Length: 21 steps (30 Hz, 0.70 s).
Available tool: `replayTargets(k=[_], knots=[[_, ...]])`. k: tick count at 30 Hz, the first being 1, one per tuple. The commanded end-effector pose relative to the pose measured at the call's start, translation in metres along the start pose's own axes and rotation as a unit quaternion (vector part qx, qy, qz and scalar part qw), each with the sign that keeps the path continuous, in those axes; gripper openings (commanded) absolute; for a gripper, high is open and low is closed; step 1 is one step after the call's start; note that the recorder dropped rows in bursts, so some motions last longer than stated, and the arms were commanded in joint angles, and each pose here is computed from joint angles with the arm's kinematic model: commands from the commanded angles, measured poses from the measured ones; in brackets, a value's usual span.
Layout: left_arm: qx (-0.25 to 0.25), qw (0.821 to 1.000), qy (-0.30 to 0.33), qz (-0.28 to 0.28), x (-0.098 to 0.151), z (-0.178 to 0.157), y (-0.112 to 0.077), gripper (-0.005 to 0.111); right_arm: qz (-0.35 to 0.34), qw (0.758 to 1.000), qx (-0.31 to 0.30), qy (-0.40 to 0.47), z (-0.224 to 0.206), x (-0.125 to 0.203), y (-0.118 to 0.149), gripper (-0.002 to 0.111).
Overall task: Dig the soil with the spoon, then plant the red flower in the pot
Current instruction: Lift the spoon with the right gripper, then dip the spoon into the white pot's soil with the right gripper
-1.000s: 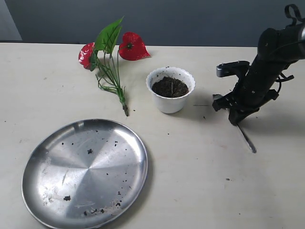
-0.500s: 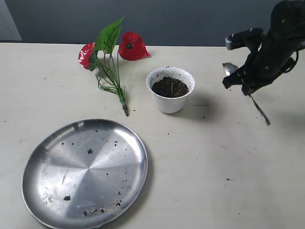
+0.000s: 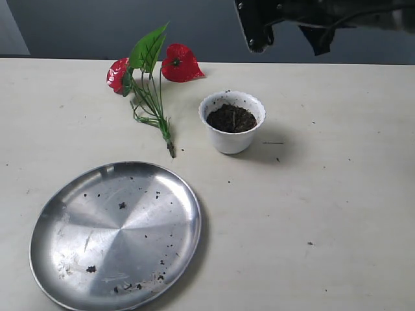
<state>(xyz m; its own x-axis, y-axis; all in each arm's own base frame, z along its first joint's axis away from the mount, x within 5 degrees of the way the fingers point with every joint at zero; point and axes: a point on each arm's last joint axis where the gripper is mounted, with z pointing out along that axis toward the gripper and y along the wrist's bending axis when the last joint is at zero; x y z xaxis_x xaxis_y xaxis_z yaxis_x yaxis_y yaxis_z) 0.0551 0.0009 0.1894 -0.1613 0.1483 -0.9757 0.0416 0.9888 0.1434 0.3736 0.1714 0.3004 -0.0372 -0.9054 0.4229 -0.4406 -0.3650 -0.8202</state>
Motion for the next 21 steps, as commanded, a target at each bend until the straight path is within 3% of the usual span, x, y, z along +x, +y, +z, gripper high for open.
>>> replayTargets(k=[1,4,11,21], knots=[[0.002,1.0,-0.003,-0.004,-0.001,0.0,0.0,0.002,-0.105,0.994,0.022,0.022,0.009,-0.037,0.011,-0.001],[0.002,1.0,-0.003,-0.004,-0.001,0.0,0.0,0.002,-0.151,0.988,-0.003,0.029,0.017,-0.063,0.031,-0.001],[0.002,1.0,-0.003,-0.004,-0.001,0.0,0.0,0.002,-0.195,0.979,-0.046,0.02,0.022,-0.069,0.067,-0.001],[0.002,1.0,-0.003,-0.004,-0.001,0.0,0.0,0.002,-0.266,0.962,-0.038,-0.042,0.016,-0.094,0.092,-0.001]])
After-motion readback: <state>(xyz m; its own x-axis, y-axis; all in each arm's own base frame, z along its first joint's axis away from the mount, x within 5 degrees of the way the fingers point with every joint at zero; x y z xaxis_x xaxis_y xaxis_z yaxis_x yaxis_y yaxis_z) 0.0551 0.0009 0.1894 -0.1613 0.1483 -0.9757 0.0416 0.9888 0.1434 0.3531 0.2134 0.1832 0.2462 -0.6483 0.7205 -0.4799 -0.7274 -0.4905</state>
